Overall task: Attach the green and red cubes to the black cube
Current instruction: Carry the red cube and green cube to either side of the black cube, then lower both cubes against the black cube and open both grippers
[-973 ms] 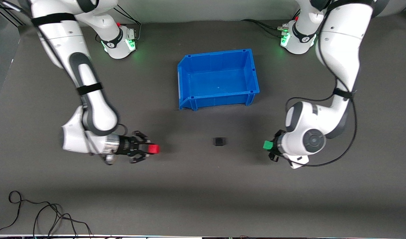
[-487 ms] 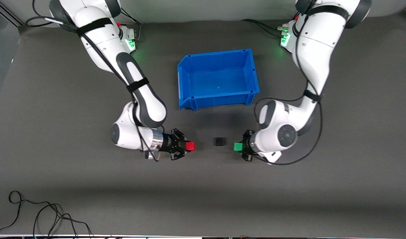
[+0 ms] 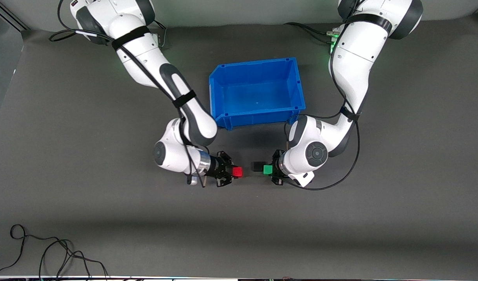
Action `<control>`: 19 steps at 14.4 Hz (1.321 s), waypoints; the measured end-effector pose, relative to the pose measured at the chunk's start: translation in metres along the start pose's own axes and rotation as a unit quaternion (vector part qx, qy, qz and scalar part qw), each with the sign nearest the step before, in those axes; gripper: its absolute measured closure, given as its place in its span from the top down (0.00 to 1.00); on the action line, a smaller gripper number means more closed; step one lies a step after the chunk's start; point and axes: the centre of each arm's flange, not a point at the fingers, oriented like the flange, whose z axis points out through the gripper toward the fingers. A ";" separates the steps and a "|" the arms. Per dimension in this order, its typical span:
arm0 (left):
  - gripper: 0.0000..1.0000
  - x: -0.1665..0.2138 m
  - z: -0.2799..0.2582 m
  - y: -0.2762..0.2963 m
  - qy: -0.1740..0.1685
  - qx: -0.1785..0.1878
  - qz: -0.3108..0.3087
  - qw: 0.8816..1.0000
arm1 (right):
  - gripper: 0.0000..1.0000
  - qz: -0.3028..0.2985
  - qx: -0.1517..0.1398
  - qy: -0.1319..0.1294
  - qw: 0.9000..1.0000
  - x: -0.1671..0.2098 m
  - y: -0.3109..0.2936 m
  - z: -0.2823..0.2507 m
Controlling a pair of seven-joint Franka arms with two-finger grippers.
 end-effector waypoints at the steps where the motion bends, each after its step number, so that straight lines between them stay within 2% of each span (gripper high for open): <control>1: 0.37 0.000 0.000 0.000 0.000 0.000 0.000 1.000 | 0.40 0.000 0.000 0.001 1.000 -0.004 0.004 0.005; 8: 0.37 0.000 0.000 0.000 0.000 0.001 0.000 1.000 | 0.40 0.003 0.006 0.018 1.000 -0.008 0.022 0.038; 14: 0.37 -0.002 0.001 -0.002 0.000 0.002 0.002 1.000 | 0.40 0.003 0.010 0.015 1.000 -0.013 0.020 0.039; 15: 0.42 -0.003 0.002 -0.002 0.001 0.003 0.002 1.000 | 0.40 0.004 0.013 0.014 1.000 -0.014 0.019 0.039; 19: 0.86 -0.002 0.001 -0.001 0.001 0.001 0.002 1.000 | 0.48 0.017 0.022 0.004 1.000 -0.014 0.017 0.039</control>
